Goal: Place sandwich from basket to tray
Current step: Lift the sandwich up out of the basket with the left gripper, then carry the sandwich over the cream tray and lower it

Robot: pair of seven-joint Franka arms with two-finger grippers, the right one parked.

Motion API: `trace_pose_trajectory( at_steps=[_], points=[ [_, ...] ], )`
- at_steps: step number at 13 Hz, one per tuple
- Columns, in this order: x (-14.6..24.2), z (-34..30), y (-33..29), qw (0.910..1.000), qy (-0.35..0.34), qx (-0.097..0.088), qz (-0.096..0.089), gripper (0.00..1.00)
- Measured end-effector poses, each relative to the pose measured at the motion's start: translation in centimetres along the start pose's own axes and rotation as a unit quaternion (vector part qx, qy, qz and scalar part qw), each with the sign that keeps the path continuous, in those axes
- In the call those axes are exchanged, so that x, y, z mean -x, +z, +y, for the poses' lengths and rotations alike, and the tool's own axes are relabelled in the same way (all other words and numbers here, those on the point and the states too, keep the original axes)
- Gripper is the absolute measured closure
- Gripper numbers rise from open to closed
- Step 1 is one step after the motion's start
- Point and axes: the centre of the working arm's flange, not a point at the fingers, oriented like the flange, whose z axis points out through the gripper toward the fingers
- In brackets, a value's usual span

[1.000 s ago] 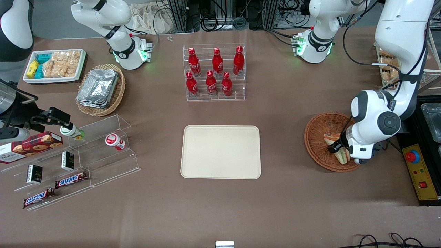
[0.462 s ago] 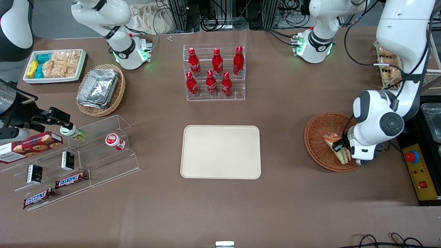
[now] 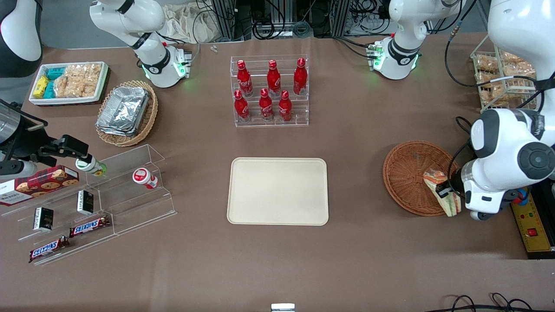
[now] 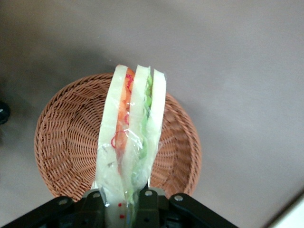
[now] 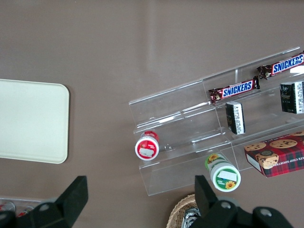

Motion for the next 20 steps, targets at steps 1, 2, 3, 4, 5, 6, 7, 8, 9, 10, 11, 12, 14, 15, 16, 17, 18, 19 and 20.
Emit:
trace_pose_trajectory(
  at_steps=[1,2,3,4,5,6,7,8,9,10,11,12,14,15,16,17,18,19,20],
  points=[
    [0.7,1.5,-1.6,0.9999,0.014,0.0,0.003,0.78],
    [1.7,3.3,-3.0,0.9996,0.029,0.002,0.006,0.78],
    [3.0,5.5,-4.4,0.9988,0.048,0.006,0.012,0.78],
    [4.5,7.9,-5.5,0.9974,0.068,0.012,0.02,0.78],
    [6.1,10.3,-6.2,0.9956,0.089,0.016,0.026,0.78],
    [7.8,12.7,-6.2,0.9934,0.11,0.018,0.027,0.77],
    [9.6,15.1,-5.5,0.9908,0.132,0.017,0.024,0.78],
    [11.5,17.7,-4.2,0.9876,0.155,0.014,0.018,0.78],
    [13.3,20.3,-2.7,0.9837,0.179,0.012,0.014,0.81],
    [15.1,23.0,-1.1,0.9789,0.204,0.016,0.013,0.81],
    [16.8,25.7,0.6,0.9736,0.226,0.026,0.019,0.84],
    [18.3,28.3,2.6,0.9686,0.243,0.042,0.028,0.85],
    [19.7,31.3,6.8,0.9629,0.26,0.063,0.036,0.85],
    [19.8,31.9,8.5,0.962,0.263,0.065,0.034,0.85],
    [19.8,32.1,9.6,0.9618,0.265,0.063,0.03,0.85],
    [19.8,32.1,10.3,0.962,0.265,0.06,0.026,0.85],
    [19.8,32.1,10.9,0.9622,0.265,0.057,0.023,0.85],
    [20.0,32.2,11.4,0.9622,0.266,0.055,0.02,0.85],
    [20.2,32.3,11.9,0.963,0.264,0.054,0.015,0.85]
  ],
)
